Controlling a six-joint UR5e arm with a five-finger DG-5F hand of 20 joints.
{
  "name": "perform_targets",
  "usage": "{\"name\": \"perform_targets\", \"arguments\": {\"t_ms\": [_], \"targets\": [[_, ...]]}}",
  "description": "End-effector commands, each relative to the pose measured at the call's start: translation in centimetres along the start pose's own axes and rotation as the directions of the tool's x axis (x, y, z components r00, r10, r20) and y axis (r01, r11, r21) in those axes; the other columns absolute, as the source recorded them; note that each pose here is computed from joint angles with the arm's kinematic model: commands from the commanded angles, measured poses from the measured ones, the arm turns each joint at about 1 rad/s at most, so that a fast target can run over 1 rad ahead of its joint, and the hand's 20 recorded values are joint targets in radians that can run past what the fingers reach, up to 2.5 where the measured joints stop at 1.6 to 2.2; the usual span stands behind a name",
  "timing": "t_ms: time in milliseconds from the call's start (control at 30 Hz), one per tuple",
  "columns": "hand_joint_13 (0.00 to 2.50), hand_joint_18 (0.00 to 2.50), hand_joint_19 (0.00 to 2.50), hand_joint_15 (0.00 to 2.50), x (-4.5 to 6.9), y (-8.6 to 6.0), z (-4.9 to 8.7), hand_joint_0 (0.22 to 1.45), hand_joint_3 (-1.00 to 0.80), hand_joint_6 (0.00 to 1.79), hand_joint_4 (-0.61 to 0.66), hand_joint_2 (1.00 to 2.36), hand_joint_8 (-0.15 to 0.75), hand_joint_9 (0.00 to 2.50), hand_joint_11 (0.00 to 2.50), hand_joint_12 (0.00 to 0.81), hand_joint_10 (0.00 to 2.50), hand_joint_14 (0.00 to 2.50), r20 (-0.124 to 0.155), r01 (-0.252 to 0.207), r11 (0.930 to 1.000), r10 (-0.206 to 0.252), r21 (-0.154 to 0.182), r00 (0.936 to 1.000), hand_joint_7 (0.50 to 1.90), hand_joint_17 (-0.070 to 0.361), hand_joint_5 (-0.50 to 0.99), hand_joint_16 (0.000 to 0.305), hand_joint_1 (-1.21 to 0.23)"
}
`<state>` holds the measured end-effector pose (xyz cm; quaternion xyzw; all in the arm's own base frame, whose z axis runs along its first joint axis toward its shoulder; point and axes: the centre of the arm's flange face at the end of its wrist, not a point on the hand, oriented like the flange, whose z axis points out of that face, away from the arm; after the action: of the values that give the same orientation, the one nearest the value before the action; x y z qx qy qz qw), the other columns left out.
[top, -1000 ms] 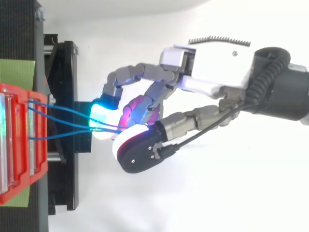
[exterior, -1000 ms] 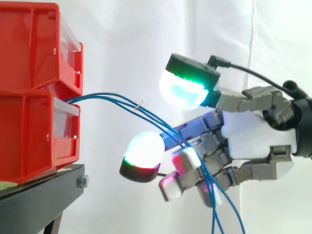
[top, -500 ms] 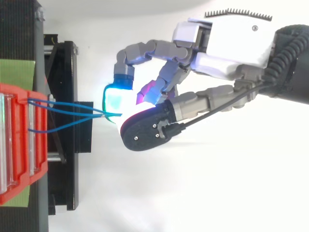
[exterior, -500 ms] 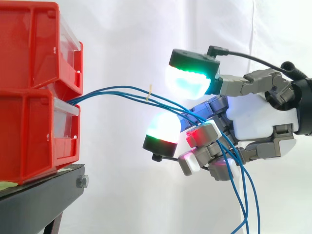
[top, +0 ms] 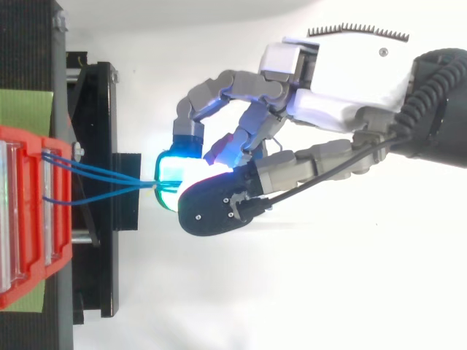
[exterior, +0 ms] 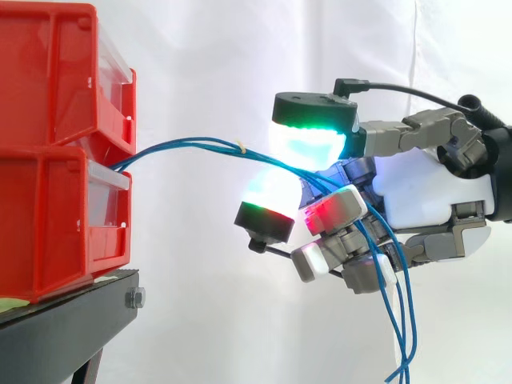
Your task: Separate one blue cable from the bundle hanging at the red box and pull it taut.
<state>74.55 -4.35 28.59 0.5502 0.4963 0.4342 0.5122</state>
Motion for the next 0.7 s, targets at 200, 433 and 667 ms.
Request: {"name": "perform_targets", "arguments": {"t_ms": [200, 433, 667], "targets": [[1.13, 1.10, 0.93, 0.89, 0.28, 0.04, 0.17, 0.69, -0.16, 0.93, 0.16, 1.03, 0.373, 1.06, 1.23, 0.304, 0.01, 0.02, 0.001, -0.025, 0.9996, 0.025, -0.015, 0.9997, 0.99, 0.077, -0.22, 0.034, -0.83], [1.13, 1.10, 0.94, 0.87, 0.41, 0.15, 0.26, 0.79, -0.50, 0.94, 0.15, 1.00, 0.376, 1.10, 1.28, 0.303, 0.01, 0.03, 0.001, -0.028, 0.9993, 0.028, -0.025, 0.9996, 1.17, 0.080, -0.19, 0.036, -0.89], [1.14, 1.10, 0.94, 0.86, 0.30, 0.15, 0.27, 0.72, -0.50, 0.93, 0.18, 1.00, 0.373, 1.15, 1.29, 0.298, 0.01, 0.03, 0.002, -0.028, 0.9993, 0.028, -0.025, 0.9996, 1.27, 0.082, -0.16, 0.036, -0.93]]}}
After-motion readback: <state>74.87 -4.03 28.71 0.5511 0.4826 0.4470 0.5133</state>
